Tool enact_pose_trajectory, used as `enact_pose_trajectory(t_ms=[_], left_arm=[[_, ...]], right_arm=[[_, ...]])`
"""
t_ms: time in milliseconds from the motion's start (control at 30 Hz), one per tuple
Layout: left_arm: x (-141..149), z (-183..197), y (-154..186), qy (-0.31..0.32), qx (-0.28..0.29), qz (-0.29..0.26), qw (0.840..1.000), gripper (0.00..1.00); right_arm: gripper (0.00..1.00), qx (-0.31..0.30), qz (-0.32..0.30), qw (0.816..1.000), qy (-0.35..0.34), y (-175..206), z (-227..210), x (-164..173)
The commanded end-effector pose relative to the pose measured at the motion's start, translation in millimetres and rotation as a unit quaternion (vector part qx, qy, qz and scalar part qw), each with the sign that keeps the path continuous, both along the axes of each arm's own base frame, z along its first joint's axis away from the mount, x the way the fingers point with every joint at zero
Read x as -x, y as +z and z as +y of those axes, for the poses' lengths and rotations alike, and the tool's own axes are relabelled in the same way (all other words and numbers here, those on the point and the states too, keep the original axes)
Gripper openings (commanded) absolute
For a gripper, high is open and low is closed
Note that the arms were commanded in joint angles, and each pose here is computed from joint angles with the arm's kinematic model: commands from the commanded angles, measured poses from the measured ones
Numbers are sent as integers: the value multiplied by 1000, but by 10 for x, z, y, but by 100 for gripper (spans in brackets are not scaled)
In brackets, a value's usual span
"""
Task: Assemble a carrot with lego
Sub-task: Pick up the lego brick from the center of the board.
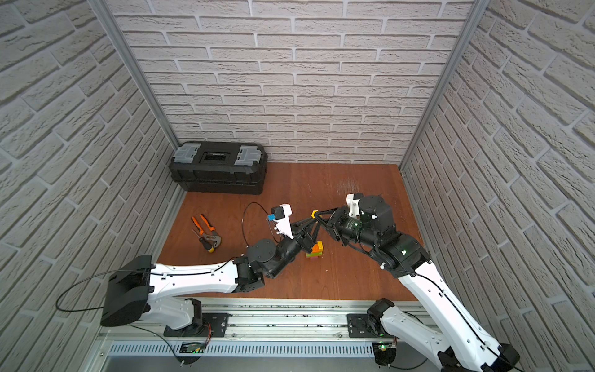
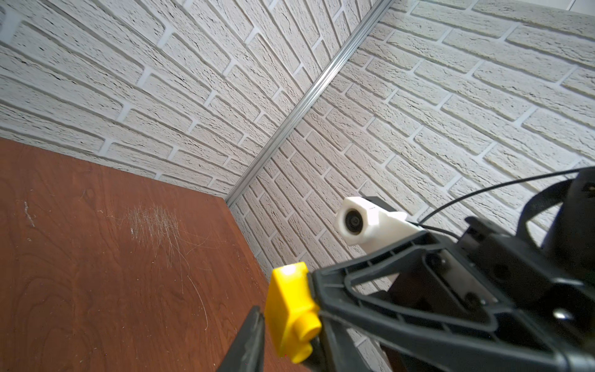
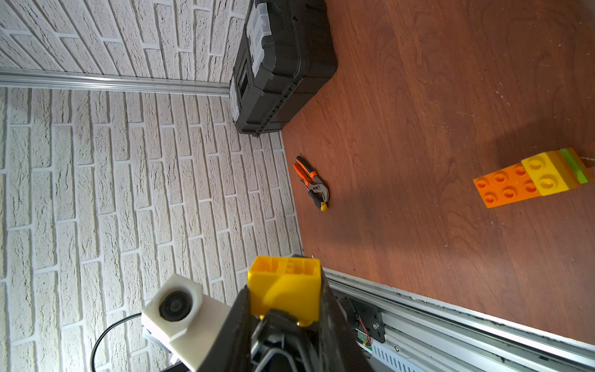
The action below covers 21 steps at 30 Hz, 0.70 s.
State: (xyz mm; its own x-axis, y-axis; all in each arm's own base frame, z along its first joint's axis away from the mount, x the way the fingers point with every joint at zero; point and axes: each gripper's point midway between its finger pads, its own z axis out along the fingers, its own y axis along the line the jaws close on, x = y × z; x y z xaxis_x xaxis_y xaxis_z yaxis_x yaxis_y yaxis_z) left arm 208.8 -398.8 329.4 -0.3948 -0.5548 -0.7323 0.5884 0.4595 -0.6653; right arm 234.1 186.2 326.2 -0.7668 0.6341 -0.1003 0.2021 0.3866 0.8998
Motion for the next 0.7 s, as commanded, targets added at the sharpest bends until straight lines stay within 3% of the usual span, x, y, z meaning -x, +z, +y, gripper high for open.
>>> enact_pose_trajectory(t_ms=[0,267,667], left_arm=[[-32,43,197,9,29,-13,999,27],[-58,37,227,12,28,-15,999,23],[-102,-28,195,7,16,-8,1000,0]], right_arm=[[2,-3,-17,1000,14,42,36,29],[2,-5,-18,1000,19,61,45,50],[2,-2,-14,999,31,24,63,94]])
